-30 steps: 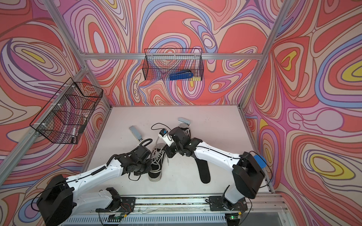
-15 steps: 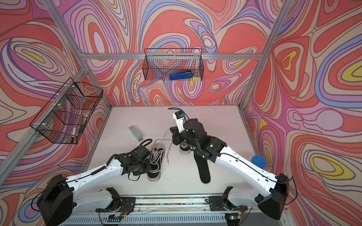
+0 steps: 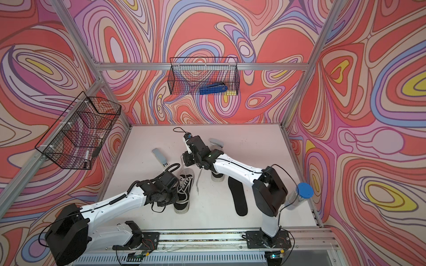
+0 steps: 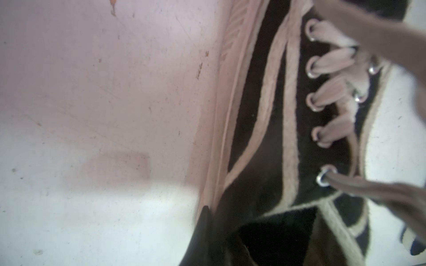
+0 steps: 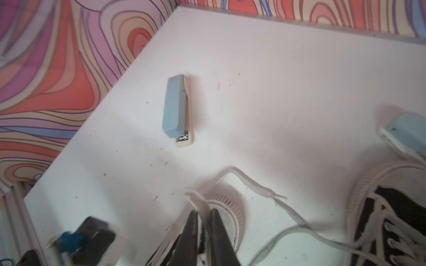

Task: Remove the insole from the shoe
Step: Untie the shoelace on the shoe.

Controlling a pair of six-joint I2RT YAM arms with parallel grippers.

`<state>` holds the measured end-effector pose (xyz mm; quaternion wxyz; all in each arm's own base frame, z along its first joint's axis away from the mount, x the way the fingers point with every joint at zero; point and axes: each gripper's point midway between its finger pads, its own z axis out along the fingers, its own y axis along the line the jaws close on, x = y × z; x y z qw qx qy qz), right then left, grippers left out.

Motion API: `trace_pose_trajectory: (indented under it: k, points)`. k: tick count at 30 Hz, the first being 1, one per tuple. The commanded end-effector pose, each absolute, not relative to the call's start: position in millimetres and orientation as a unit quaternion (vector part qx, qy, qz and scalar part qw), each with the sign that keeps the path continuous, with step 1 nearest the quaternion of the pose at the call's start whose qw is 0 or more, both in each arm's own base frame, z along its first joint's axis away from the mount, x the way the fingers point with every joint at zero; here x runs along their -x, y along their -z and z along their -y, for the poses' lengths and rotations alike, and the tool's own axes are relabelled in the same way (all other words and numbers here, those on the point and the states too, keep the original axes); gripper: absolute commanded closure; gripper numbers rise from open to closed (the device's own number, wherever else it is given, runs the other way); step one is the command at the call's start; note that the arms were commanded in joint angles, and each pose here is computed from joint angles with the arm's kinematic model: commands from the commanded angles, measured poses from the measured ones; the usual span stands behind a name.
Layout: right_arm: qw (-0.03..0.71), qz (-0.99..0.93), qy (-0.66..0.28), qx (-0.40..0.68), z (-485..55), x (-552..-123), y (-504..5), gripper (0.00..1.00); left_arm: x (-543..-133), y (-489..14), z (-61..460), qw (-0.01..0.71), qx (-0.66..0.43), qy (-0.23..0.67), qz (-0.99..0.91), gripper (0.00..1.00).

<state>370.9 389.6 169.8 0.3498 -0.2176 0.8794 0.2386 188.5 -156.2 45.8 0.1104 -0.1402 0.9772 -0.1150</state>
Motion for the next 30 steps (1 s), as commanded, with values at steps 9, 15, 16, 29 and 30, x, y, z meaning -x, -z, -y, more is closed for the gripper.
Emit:
trace_pose_trajectory:
  k: [9, 15, 16, 29, 30]
  points:
    - [0.262, -0.928, -0.210, 0.163, -330, -321, -152, 0.42, -196, -98, 140, 0.170, 0.133, 0.105, -0.971, 0.38]
    - [0.198, -0.940, -0.233, 0.154, -341, -233, -140, 0.40, -188, -107, 127, 0.175, 0.118, 0.090, -0.973, 0.34]
    - [0.191, -0.940, -0.240, 0.152, -347, -224, -138, 0.40, -187, -105, 127, 0.170, 0.114, 0.089, -0.975, 0.34]
    - [0.121, -0.951, -0.222, 0.178, -391, -200, -73, 0.45, -189, -77, 152, 0.121, 0.075, 0.106, -0.984, 0.37]
    - [0.115, -0.951, -0.223, 0.179, -393, -199, -69, 0.46, -190, -74, 154, 0.118, 0.075, 0.108, -0.984, 0.39]
